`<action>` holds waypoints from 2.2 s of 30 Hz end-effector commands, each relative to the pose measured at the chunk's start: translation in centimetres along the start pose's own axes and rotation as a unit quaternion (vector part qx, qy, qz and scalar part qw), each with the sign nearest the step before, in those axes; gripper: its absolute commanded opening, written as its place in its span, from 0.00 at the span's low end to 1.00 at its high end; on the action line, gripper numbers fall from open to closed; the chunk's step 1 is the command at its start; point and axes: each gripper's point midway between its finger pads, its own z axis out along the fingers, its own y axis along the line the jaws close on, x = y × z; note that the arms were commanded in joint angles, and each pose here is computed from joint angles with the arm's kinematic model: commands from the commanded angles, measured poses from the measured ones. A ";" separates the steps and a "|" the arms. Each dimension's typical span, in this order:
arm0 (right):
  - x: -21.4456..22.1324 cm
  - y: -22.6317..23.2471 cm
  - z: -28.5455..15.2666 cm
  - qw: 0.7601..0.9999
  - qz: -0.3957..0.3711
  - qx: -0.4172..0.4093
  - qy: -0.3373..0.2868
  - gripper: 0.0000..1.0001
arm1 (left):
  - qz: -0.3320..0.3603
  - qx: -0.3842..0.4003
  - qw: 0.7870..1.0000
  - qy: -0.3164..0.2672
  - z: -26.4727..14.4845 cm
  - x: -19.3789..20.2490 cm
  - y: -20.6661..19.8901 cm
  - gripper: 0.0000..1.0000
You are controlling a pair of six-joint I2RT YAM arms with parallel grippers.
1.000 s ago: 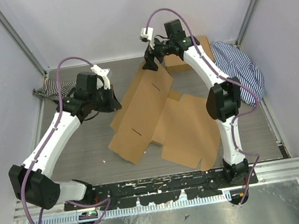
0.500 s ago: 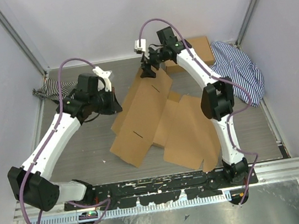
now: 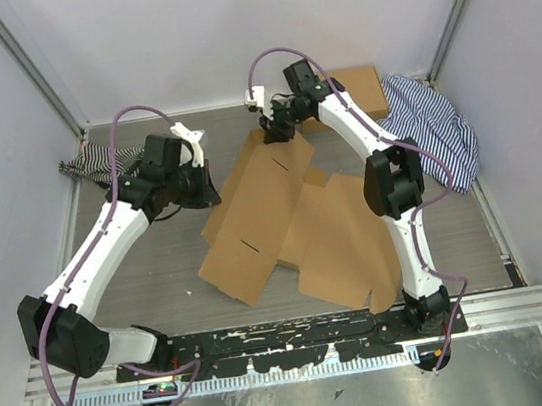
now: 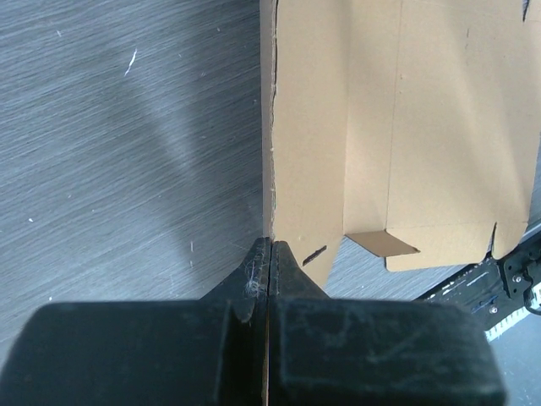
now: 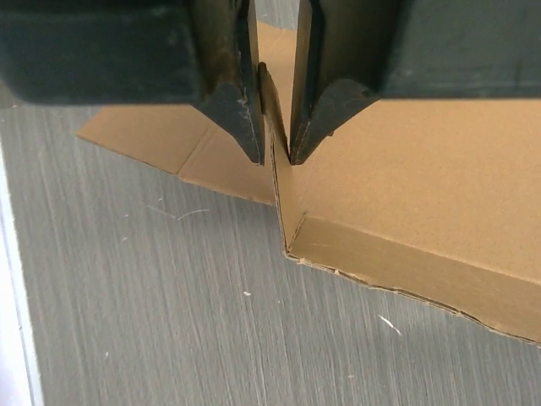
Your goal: Fold the paper box
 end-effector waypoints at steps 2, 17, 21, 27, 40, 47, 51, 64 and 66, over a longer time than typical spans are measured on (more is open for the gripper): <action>-4.1 0.4 -2.1 0.999 0.017 0.036 -0.007 0.18 | 0.005 -0.009 1.000 -0.010 0.4 -1.3 0.0 0.00; -3.3 0.0 0.1 0.928 0.324 0.181 0.024 0.01 | -0.047 -0.175 0.983 -0.009 2.5 -4.5 5.2 0.45; -1.7 1.1 0.3 0.907 0.371 0.198 0.025 0.01 | -0.054 -0.200 0.978 -0.026 0.8 -5.3 5.7 0.64; 0.6 1.9 0.6 0.853 0.464 0.238 0.026 0.01 | -0.106 -0.197 0.973 -0.048 -1.3 -5.4 7.5 0.72; 0.7 0.4 -1.0 0.839 0.457 0.296 0.027 0.01 | -0.120 -0.088 0.989 0.020 -0.9 -1.7 3.9 0.62; 0.4 -0.5 -1.4 0.841 0.446 0.306 0.027 0.01 | -0.105 -0.103 0.988 0.045 -1.5 0.8 3.8 0.63; 0.0 -0.6 -1.5 0.842 0.444 0.306 0.023 0.01 | -0.097 -0.101 0.987 0.075 -0.8 1.8 3.7 0.61; 0.1 0.2 -2.2 0.844 0.443 0.303 0.028 0.01 | -0.087 -0.152 0.979 0.099 1.0 2.0 5.7 0.30; 0.3 0.4 -2.3 0.841 0.445 0.306 0.030 0.01 | -0.096 -0.166 0.976 0.100 1.5 2.0 6.1 0.15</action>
